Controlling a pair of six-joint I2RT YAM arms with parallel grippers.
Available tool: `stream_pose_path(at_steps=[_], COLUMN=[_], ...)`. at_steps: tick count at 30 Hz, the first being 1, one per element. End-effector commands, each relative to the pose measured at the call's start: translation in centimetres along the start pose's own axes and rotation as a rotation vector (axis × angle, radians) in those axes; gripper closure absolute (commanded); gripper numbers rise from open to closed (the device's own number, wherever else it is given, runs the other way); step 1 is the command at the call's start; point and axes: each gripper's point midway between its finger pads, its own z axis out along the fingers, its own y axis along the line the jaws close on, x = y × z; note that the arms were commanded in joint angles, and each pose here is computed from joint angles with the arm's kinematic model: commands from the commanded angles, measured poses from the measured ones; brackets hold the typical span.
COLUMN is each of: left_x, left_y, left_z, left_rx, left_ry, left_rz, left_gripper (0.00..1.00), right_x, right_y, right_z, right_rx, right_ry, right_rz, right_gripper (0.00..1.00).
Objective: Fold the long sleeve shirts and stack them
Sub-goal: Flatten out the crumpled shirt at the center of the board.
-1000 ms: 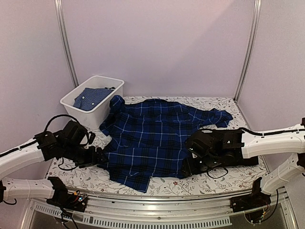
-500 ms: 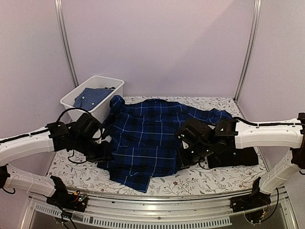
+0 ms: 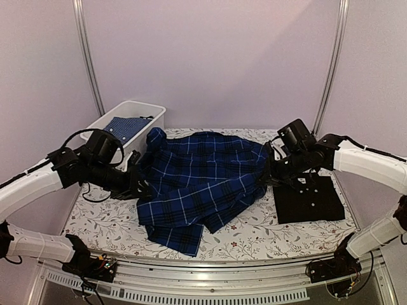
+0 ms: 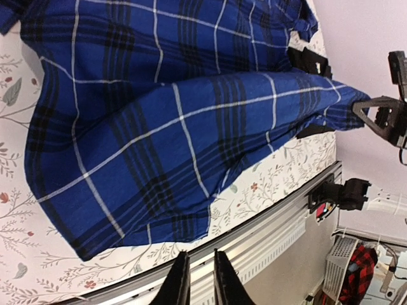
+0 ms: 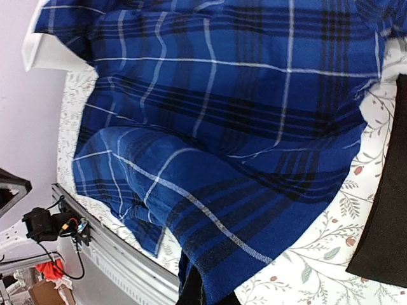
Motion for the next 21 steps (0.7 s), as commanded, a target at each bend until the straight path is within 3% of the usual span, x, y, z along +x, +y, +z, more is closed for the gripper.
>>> stream_pose_path(at_steps=[1,5,9,12,17,21], left_x=[1.0,1.8,3.4,5.6,8.9,9.9], left_y=[-0.1,1.0,2.6,2.8,3.4,2.9], left_z=[2.3,4.2,4.6,5.2,7.0,7.9], left_rx=[0.072,0.046,-0.017,0.006,-0.018,0.008], left_ry=[0.059,0.075,0.041,0.053,0.092,0.104], left_rz=[-0.016,-0.015,-0.029,-0.049,-0.051,-0.045], left_gripper=[0.84,0.80,0.67,0.63,0.62,0.61], right_x=[1.4,-1.6,-3.2,-3.4,-0.1,4.0], right_y=[-3.7,-4.2,-4.1,-3.3,-0.9,1.7], right_z=[5.5,9.2,10.1,8.1,6.3,7.7], right_rx=[-0.015,0.015,0.066,0.169,0.310,0.260], right_ry=[0.096,0.096,0.074,0.019,-0.014,0.025], right_rz=[0.048,0.039,-0.004,-0.099,-0.265,-0.352], right_gripper=[0.97,0.94,0.61,0.46,0.35,0.32])
